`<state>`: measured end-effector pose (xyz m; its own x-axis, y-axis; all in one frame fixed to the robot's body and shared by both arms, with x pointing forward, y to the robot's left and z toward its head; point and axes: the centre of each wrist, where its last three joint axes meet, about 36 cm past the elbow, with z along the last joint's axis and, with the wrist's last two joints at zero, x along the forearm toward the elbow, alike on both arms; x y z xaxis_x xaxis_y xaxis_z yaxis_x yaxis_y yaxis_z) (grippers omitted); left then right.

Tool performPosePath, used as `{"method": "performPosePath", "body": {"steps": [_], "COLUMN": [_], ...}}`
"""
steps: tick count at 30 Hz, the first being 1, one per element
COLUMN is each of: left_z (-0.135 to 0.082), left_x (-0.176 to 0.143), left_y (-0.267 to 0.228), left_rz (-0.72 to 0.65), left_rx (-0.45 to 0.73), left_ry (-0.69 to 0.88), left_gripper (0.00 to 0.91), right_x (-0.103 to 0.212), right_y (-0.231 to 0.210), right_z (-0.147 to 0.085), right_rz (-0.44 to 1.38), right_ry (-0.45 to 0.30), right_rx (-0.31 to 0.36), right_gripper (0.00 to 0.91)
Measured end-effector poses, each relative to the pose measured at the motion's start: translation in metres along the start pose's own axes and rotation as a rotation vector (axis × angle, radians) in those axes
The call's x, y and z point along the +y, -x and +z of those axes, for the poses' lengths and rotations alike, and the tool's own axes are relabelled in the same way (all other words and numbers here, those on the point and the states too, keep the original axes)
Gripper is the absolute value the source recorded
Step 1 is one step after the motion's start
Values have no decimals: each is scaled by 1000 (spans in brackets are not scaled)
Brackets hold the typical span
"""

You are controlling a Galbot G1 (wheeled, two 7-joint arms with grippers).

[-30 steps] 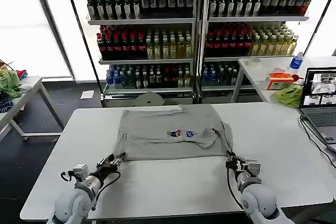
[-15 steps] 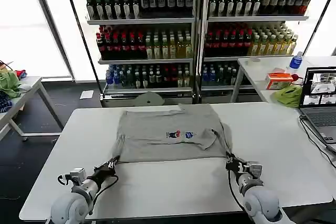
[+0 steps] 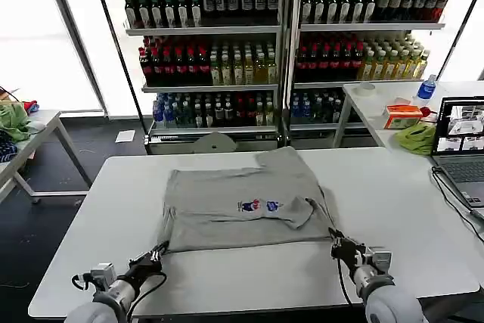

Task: Fold and organize the clothes.

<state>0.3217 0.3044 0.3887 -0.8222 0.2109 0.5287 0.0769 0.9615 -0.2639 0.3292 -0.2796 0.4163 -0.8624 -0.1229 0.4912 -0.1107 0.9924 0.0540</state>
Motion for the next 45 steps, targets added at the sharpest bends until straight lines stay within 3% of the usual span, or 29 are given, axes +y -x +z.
{"method": "performPosePath", "body": {"steps": [13, 24, 25, 26, 27, 28, 29, 30, 45], "left_z": [18, 27, 27, 27, 27, 27, 27, 26, 0], "left_x": [-19, -25, -26, -26, -26, -26, -25, -25, -22], "left_y": [-64, -98, -99, -99, -100, -101, -102, -102, -109], "left_rz": [-35, -63, -64, -65, -67, -69, -71, -75, -88], "left_rx": [27, 77, 79, 82, 84, 86, 87, 88, 56], "left_ry": [-10, 2, 5, 9, 14, 19, 23, 28, 101], "left_gripper": [10, 10, 10, 20, 131, 343, 877, 907, 907], "right_x": [10, 9, 9, 9, 10, 10, 10, 11, 2], "right_y": [-58, -77, -78, -78, -79, -79, -80, -80, -75], "right_z": [16, 22, 22, 22, 21, 20, 19, 18, -4], "right_rz": [-36, -42, -42, -43, -44, -45, -47, -50, -60], "right_ry": [-46, -66, -66, -66, -66, -66, -64, -61, -50], "right_rx": [58, 90, 92, 93, 93, 94, 94, 93, 49], "right_gripper": [0, 0, 897, 907, 907, 907, 907, 907, 907]}}
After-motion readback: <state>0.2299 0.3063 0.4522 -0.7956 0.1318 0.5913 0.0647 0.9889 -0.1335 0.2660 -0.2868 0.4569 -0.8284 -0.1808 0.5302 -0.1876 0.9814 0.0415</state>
